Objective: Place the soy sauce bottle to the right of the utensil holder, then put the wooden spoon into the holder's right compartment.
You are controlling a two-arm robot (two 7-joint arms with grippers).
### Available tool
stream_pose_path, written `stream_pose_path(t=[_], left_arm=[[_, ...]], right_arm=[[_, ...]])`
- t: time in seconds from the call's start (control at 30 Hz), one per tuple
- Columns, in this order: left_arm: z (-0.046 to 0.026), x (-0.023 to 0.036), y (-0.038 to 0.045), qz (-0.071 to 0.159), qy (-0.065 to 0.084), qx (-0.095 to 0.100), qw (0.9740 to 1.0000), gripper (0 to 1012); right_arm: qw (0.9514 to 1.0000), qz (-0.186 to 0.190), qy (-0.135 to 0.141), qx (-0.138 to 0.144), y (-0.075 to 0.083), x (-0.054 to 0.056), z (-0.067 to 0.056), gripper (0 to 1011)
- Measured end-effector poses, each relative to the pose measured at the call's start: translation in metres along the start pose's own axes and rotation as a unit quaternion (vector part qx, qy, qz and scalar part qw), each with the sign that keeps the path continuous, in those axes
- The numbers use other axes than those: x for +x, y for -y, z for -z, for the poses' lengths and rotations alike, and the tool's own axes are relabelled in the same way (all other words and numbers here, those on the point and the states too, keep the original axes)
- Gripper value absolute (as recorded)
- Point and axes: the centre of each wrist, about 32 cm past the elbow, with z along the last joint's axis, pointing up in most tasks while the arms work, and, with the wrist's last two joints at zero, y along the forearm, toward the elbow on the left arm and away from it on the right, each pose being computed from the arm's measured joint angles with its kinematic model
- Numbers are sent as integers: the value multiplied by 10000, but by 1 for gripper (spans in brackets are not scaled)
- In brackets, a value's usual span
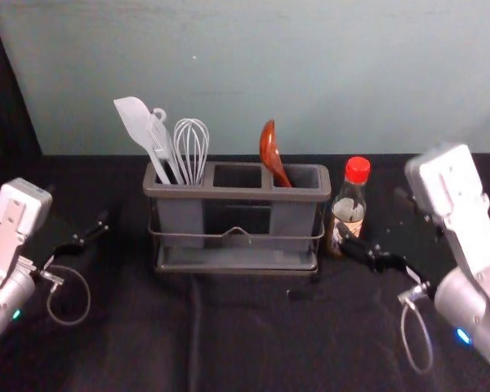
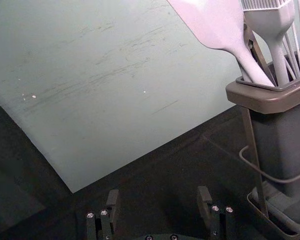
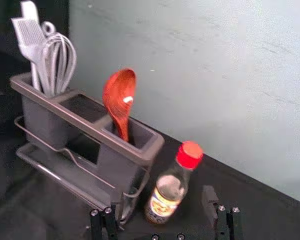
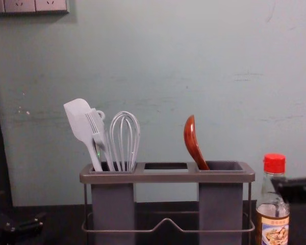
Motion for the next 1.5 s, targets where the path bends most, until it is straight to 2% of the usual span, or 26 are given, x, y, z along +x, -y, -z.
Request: stream_pose_path(t=[0.03,0.1,0.27,0.47,0.67,1.5], left_arm=[[0,0,0,0,0,0,10000,1011],[0,0,0,0,0,0,10000,1011],[0,0,0,0,0,1,10000,1011],[0,0,0,0,0,0,10000,1012],[0,0,0,0,0,0,10000,1011],[0,0,0,0,0,0,10000,1011]], right_arm=[[10000,87,-14,35,20,-29,75,1004],[9998,174,-22,81,40,-66,149,1004],[9984,476,-28,308,78,-257,396,1004],[9974,574,-195,378,78,-364,533,1004],[9968,658,-175,416,70,-407,564,1004],[9968,660,-167,409,61,-411,560,1004]])
